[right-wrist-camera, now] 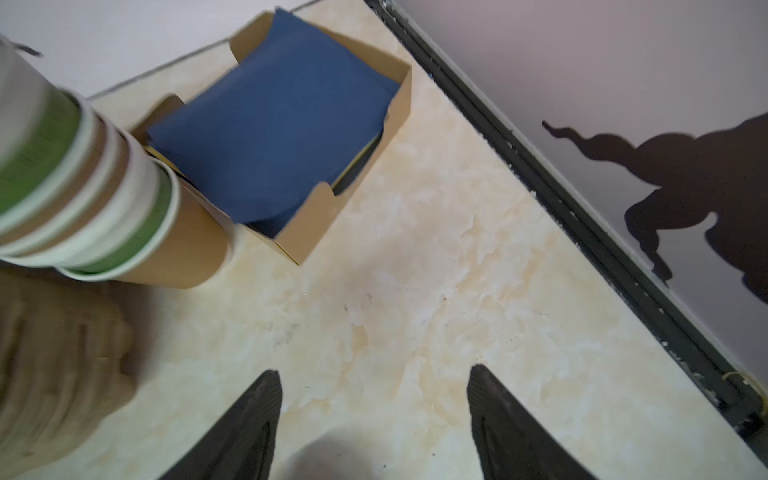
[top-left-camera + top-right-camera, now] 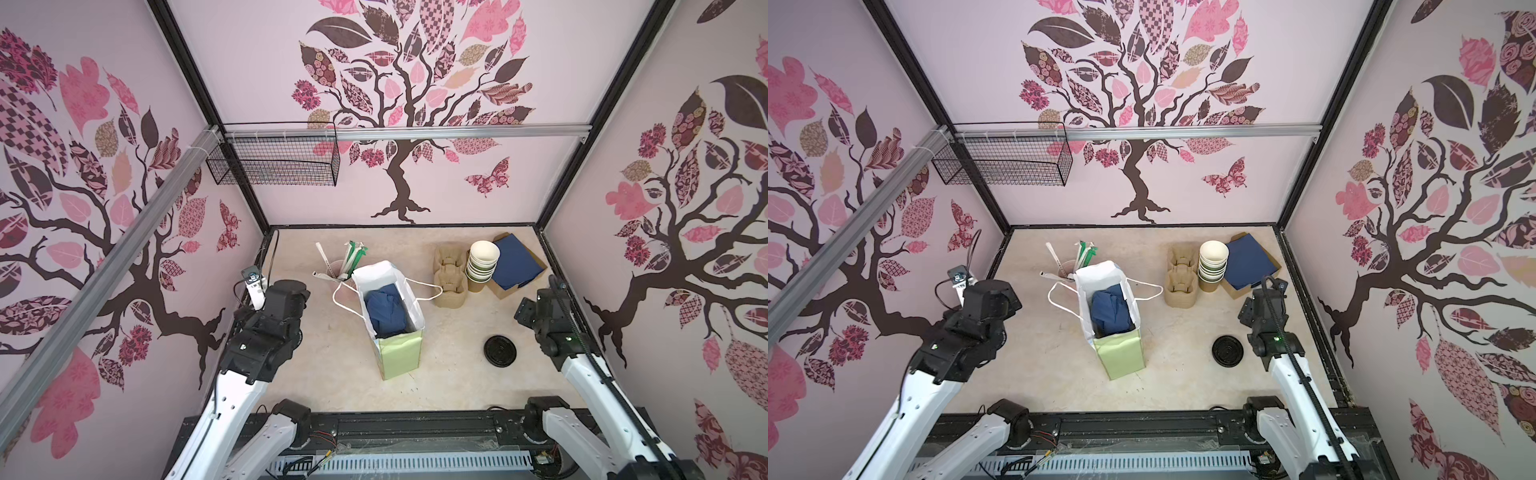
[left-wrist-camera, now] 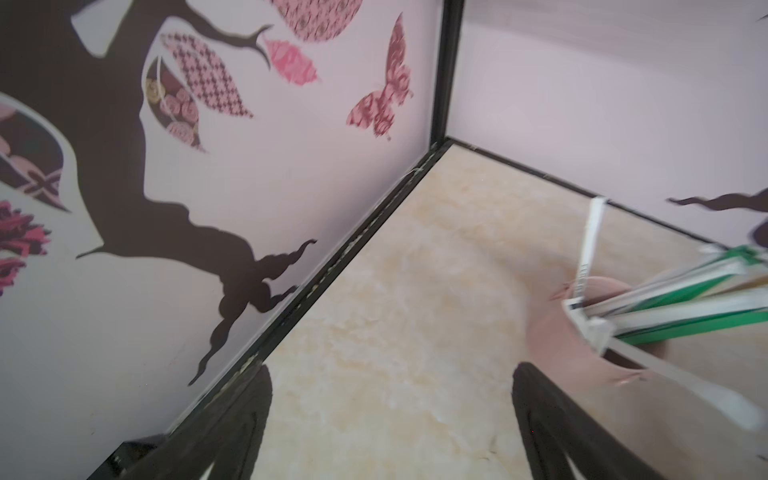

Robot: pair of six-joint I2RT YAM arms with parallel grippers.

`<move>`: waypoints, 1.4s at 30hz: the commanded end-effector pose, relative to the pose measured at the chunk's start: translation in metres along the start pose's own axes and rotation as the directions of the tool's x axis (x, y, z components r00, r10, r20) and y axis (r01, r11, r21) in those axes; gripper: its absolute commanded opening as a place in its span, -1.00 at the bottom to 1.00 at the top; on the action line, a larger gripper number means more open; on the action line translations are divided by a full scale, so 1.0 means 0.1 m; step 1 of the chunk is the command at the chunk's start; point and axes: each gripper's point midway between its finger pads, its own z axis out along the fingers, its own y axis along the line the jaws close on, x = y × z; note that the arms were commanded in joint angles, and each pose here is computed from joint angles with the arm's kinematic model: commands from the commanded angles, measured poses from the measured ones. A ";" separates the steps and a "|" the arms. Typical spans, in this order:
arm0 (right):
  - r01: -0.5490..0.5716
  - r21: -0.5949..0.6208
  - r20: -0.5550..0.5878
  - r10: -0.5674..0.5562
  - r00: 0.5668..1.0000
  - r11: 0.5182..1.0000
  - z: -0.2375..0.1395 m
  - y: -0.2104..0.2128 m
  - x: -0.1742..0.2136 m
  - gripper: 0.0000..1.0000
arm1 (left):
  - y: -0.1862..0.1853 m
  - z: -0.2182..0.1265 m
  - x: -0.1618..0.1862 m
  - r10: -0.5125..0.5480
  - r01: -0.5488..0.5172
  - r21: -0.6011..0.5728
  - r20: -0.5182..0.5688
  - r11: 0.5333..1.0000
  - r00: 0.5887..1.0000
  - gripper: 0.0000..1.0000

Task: Pack the takeout coffee

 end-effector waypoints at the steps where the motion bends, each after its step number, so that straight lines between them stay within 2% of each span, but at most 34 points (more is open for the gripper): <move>1: 0.018 -0.066 0.302 0.003 0.953 0.998 0.06 0.16 -0.53 0.49 | -0.07 0.25 0.07 -0.034 0.034 -0.003 0.116 0.999 0.993 0.87; 3: 0.050 -0.063 0.325 -0.027 0.945 0.997 0.15 0.17 -0.46 0.51 | -0.17 0.39 0.24 0.020 -0.022 0.013 0.148 1.000 0.989 0.88; 6: 0.090 -0.126 0.360 -0.039 0.932 0.988 0.24 0.28 -0.38 0.57 | -0.36 0.53 0.39 0.085 -0.102 0.063 0.221 0.993 0.971 0.89; 8: 0.092 -0.196 0.359 -0.016 0.933 0.976 0.32 0.40 -0.34 0.63 | -0.51 0.57 0.43 0.077 -0.117 0.145 0.257 0.982 0.963 0.90; 11: 0.117 -0.252 0.389 -0.010 0.921 0.961 0.37 0.57 -0.45 0.64 | -0.62 0.73 0.56 0.001 -0.057 0.252 0.216 0.966 0.976 0.90; 13: 0.130 -0.265 0.440 0.000 0.898 0.955 0.39 0.62 -0.53 0.64 | -0.65 0.81 0.63 -0.019 -0.041 0.277 0.212 0.960 0.977 0.90; 16: 0.163 -0.316 0.436 -0.010 0.900 0.935 0.51 0.72 -0.41 0.65 | -0.79 0.95 0.73 -0.016 -0.049 0.324 0.195 0.945 0.981 0.90; 17: 0.158 -0.315 0.461 0.006 0.887 0.936 0.52 0.71 -0.40 0.67 | -0.86 0.99 0.74 -0.007 -0.061 0.340 0.195 0.938 0.981 0.90; 18: 0.145 -0.307 0.480 0.022 0.877 0.941 0.52 0.69 -0.43 0.70 | -0.90 1.03 0.75 0.005 -0.074 0.348 0.196 0.935 0.981 0.89; 20: 0.139 -0.281 0.411 -0.012 0.912 0.950 0.64 0.69 -0.40 0.82 | -0.98 1.13 0.76 0.025 -0.095 0.346 0.202 0.933 0.979 0.89; 21: 0.135 -0.270 0.390 -0.020 0.921 0.954 0.67 0.69 -0.39 0.99 | -1.00 1.17 0.75 0.021 -0.093 0.341 0.209 0.935 0.978 0.90; 24: 0.132 -0.242 0.431 -0.016 0.902 0.961 0.63 0.67 -0.41 1.00 | -1.14 1.34 0.75 0.017 -0.093 0.374 0.200 0.923 0.980 0.89; 27: 0.134 -0.241 0.408 -0.025 0.912 0.961 0.67 0.69 -0.41 1.00 | -1.20 1.56 0.90 0.003 -0.071 0.365 0.184 0.928 0.983 0.89; 28: 0.139 -0.238 0.406 -0.032 0.913 0.961 0.67 0.70 -0.41 1.00 | -1.23 1.57 0.86 0.012 -0.085 0.366 0.199 0.927 0.980 0.90; 30: 0.143 -0.234 0.408 -0.037 0.912 0.962 0.67 0.71 -0.40 1.00 | -1.23 1.56 0.93 0.034 -0.086 0.372 0.144 0.924 0.989 0.90; 32: 0.145 -0.235 0.408 -0.038 0.912 0.961 0.67 0.71 -0.41 1.00 | -1.24 1.57 0.88 0.014 -0.084 0.369 0.186 0.926 0.982 0.92; 34: 0.149 -0.233 0.394 -0.047 0.918 0.961 0.71 0.73 -0.40 1.00 | -1.23 1.57 0.92 0.033 -0.087 0.368 0.149 0.926 0.988 0.96; 38: 0.165 -0.213 0.381 -0.074 0.922 0.963 0.78 0.77 -0.39 1.00 | -1.23 1.57 0.91 0.027 -0.087 0.367 0.165 0.926 0.986 0.96; 42: 0.181 -0.229 0.407 -0.075 0.910 0.957 0.67 0.79 -0.38 1.00 | -1.24 1.56 0.91 0.038 -0.098 0.369 0.166 0.924 0.985 0.96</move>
